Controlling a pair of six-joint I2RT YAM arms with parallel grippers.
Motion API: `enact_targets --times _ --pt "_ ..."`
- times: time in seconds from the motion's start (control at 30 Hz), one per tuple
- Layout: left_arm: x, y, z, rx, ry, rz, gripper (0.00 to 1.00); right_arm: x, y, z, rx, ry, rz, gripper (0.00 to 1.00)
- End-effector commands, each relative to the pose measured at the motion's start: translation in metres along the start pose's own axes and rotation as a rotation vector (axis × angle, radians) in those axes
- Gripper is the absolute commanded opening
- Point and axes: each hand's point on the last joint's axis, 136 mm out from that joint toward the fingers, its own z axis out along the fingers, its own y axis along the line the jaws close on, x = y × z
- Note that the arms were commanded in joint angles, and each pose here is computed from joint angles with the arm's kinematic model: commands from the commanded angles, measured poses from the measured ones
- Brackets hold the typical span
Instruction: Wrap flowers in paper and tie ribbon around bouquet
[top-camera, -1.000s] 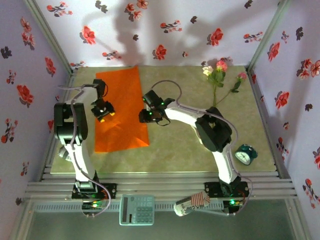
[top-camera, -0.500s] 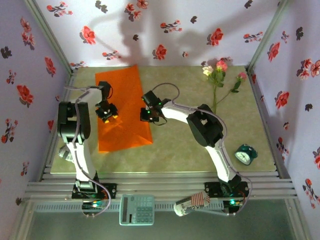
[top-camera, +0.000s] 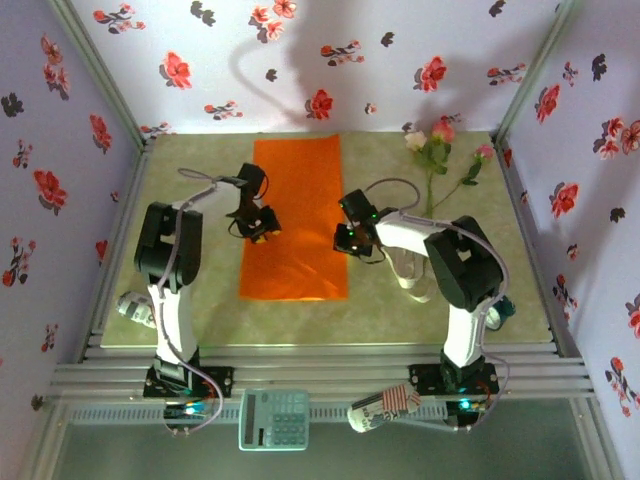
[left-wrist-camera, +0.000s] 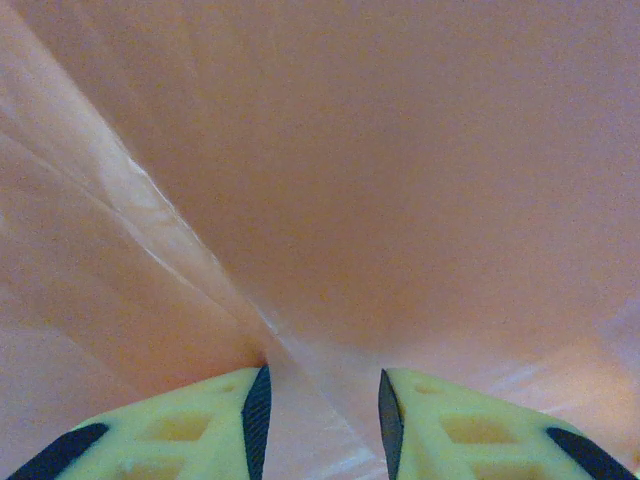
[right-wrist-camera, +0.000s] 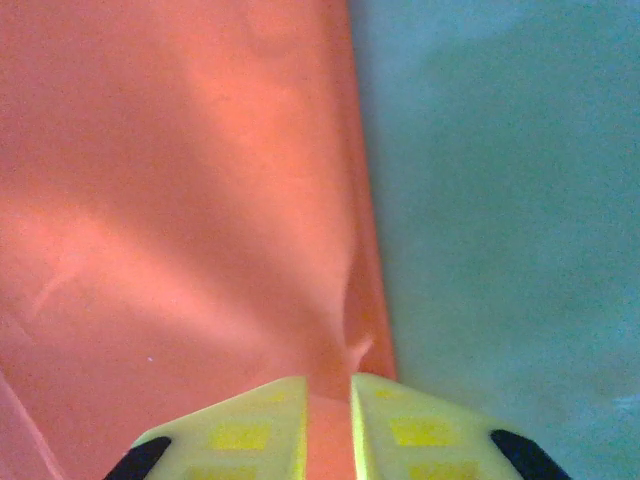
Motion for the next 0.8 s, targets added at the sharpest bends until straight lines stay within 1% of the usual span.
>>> enact_targets --times 0.0,0.1,0.17,0.23,0.3,0.33,0.4,0.43,0.53,0.6,0.7,0.77 --pt "-0.010 -0.024 -0.021 0.097 -0.043 -0.042 0.35 -0.008 -0.001 -0.025 0.049 -0.059 -0.110 0.31" --pt "-0.021 -0.042 -0.054 0.155 -0.105 -0.038 0.38 -0.008 0.015 -0.044 0.031 -0.117 -0.192 0.43" --pt "-0.022 -0.041 -0.074 0.178 -0.131 -0.058 0.38 0.000 0.030 -0.052 0.025 -0.131 -0.278 0.48" --pt "-0.017 -0.022 -0.088 0.155 -0.137 -0.112 0.38 0.015 0.052 -0.057 -0.002 -0.129 -0.401 0.48" --pt "-0.004 0.004 -0.094 0.128 -0.119 -0.171 0.35 0.039 0.081 -0.057 -0.074 -0.095 -0.535 0.51" --pt "0.005 0.019 -0.095 0.116 -0.103 -0.199 0.34 0.056 0.094 -0.055 -0.102 -0.066 -0.607 0.55" --pt "0.024 0.040 -0.091 0.123 -0.060 -0.236 0.30 0.087 0.113 -0.046 -0.128 -0.003 -0.730 0.60" --pt "0.035 0.047 -0.084 0.141 -0.019 -0.251 0.27 0.104 0.119 -0.040 -0.131 0.031 -0.790 0.60" --pt "0.061 0.061 -0.061 0.158 0.084 -0.274 0.18 0.138 0.138 -0.030 -0.150 0.077 -0.893 0.60" --pt "0.069 0.068 -0.055 0.151 0.095 -0.289 0.16 0.155 0.153 -0.029 -0.172 0.090 -0.956 0.63" --pt "0.075 0.080 -0.049 0.141 0.099 -0.336 0.15 0.181 0.165 -0.023 -0.155 0.109 -1.057 0.72" --pt "0.079 0.088 -0.044 0.133 0.102 -0.364 0.10 0.191 0.168 -0.016 -0.146 0.117 -1.083 0.74"
